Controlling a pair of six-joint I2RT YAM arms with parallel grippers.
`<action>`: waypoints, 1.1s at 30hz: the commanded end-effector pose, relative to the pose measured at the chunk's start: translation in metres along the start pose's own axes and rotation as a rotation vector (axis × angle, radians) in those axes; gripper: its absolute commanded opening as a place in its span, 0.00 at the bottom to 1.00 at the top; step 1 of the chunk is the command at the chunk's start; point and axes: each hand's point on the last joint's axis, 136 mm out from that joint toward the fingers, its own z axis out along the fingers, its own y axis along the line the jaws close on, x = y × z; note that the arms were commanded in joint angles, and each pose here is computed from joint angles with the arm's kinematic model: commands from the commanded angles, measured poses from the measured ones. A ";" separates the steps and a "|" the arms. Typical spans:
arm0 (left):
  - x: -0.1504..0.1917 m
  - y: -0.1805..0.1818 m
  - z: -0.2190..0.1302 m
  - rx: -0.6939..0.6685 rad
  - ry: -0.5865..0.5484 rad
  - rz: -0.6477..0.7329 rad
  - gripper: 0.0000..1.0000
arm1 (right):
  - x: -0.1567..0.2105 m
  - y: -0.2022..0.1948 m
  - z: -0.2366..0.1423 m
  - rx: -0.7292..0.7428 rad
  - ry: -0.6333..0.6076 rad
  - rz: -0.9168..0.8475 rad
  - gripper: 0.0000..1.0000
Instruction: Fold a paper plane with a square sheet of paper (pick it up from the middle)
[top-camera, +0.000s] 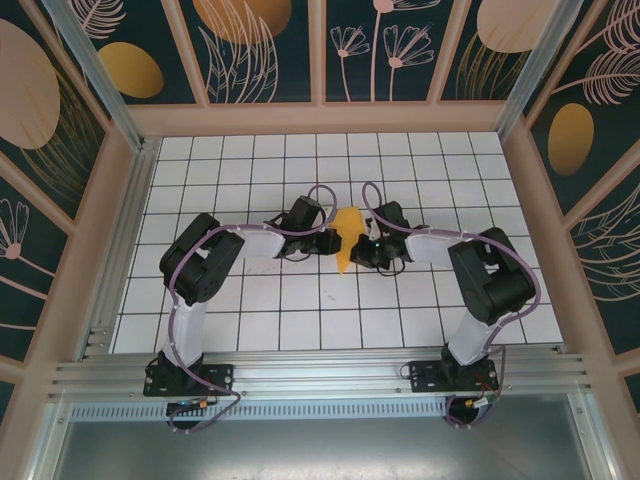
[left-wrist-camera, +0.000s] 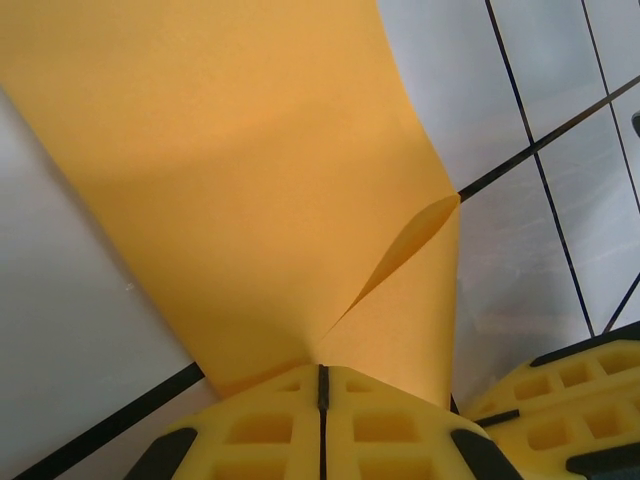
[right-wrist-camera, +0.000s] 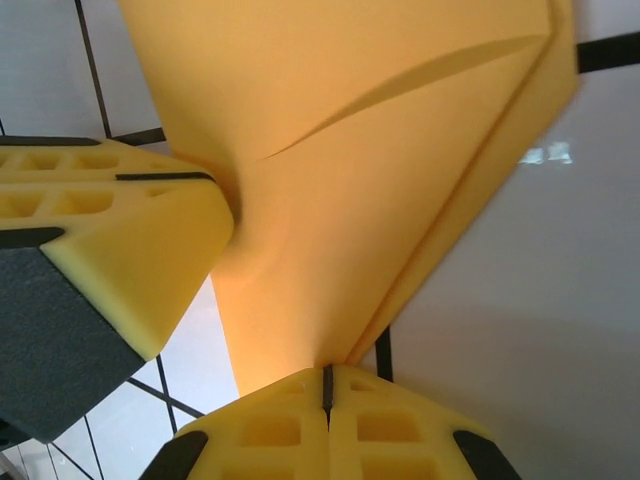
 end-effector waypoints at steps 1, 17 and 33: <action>0.023 0.011 0.007 -0.014 0.068 -0.030 0.09 | -0.007 0.022 -0.012 -0.040 -0.042 -0.038 0.03; 0.021 0.011 0.006 -0.016 0.062 -0.024 0.09 | 0.015 0.011 0.013 -0.055 0.012 0.017 0.03; 0.020 0.009 0.005 -0.012 0.056 -0.020 0.09 | 0.025 0.035 0.001 -0.117 0.017 -0.022 0.04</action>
